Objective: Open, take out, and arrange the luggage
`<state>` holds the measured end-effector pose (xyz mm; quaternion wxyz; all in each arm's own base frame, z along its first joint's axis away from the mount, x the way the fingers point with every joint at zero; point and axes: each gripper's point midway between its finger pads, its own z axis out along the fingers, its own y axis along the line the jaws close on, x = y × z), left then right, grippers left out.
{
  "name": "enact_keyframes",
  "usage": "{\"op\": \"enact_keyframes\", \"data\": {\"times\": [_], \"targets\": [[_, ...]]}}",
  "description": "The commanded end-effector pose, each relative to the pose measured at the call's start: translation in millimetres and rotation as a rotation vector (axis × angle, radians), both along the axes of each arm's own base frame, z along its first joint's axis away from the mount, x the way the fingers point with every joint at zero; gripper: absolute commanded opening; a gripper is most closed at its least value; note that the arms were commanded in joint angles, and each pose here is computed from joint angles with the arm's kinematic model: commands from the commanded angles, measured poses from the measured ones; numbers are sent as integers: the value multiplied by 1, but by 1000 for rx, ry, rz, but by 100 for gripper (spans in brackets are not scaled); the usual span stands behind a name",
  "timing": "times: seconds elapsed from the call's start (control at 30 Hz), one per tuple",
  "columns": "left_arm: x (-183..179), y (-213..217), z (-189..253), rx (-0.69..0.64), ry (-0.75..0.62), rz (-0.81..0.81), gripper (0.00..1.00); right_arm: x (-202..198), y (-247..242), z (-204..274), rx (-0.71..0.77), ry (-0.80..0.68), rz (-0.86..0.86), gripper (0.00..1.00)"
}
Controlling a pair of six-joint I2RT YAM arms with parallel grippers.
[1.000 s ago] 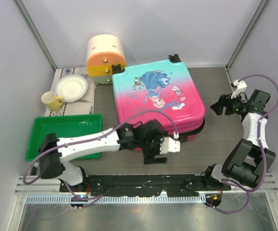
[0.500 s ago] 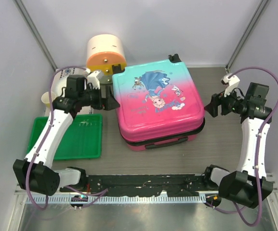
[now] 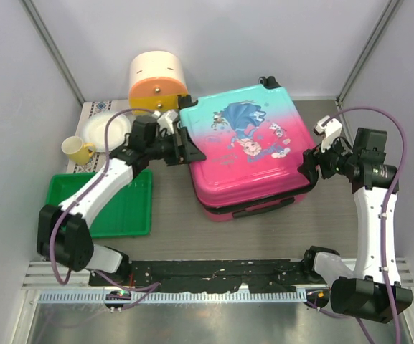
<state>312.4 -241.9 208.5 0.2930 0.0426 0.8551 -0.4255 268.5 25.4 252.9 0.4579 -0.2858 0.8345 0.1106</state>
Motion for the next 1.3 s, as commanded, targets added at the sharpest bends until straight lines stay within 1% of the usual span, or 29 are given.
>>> {"op": "enact_keyframes", "data": {"times": [0.0, 0.03, 0.07, 0.13, 0.2, 0.23, 0.27, 0.33, 0.37, 0.4, 0.43, 0.47, 0.5, 0.53, 0.57, 0.63, 0.67, 0.73, 0.77, 0.8, 0.83, 0.87, 0.93, 0.97, 1.03, 1.07, 1.27], "targets": [[32, -77, 15, -114, -84, -98, 79, 9, -22, -11, -80, -7, -105, 78], [38, -83, 15, -122, -74, -94, 78, 14, -29, -16, -102, 1, -130, 78], [47, -89, 30, -138, -108, -95, 78, 18, -33, -21, -110, 8, -147, 78], [62, -92, 27, -123, -118, -72, 77, 26, -38, -25, -123, 7, -158, 78], [72, -88, 33, -120, -147, -52, 79, 28, -37, -29, -119, 9, -153, 77], [78, -81, 40, -134, -166, -28, 80, 29, -37, -30, -114, 12, -151, 77], [78, -77, 35, -156, -142, -2, 84, 28, -35, -30, -111, 9, -148, 77], [77, -67, 34, -187, -127, 33, 87, 25, -33, -26, -104, 0, -141, 77], [76, -58, 43, -218, -139, 69, 90, 22, -27, -18, -92, -24, -120, 77], [68, -51, 23, -212, -95, 87, 92, 16, -24, -17, -79, -15, -111, 77], [63, -47, 18, -228, -93, 101, 93, 12, -20, -14, -66, -19, -102, 78], [60, -45, 30, -273, -146, 107, 99, 5, -12, -8, -43, -39, -75, 78], [49, -41, 8, -283, -82, 129, 99, -4, -8, -7, -33, -33, -63, 78], [46, -40, 4, -307, -66, 139, 100, -9, -5, -6, -30, -41, -51, 78], [45, -41, 11, -348, -94, 134, 100, -14, -3, -9, -35, -42, -32, 78], [39, -42, 0, -388, -43, 138, 100, -29, 3, -9, -42, -43, 3, 78], [40, -44, 3, -409, -51, 138, 100, -32, 4, -13, -46, -31, 11, 78], [43, -46, -12, -428, 10, 154, 100, -38, 3, -17, -59, -12, 9, 78], [46, -49, -7, -461, -7, 148, 100, -39, 2, -18, -63, -7, 11, 78], [51, -51, -20, -464, 21, 163, 100, -45, 6, -19, -64, 4, 41, 78], [54, -52, -21, -496, 54, 181, 100, -49, 8, -18, -63, 4, 59, 78], [58, -54, -17, -533, 38, 181, 99, -52, 10, -18, -62, 4, 72, 78], [66, -56, -27, -576, 74, 210, 100, -60, 15, -18, -61, 1, 108, 78], [69, -59, -17, -611, 35, 192, 100, -63, 17, -19, -61, -1, 120, 78], [72, -68, -13, -649, 10, 151, 100, -68, 22, -19, -41, 5, 134, 77], [72, -71, -13, -667, 28, 147, 99, -72, 24, -22, -35, 12, 139, 77], [76, -85, -9, -715, 6, 136, 100, -73, 24, -30, -27, 24, 130, 76]]}}
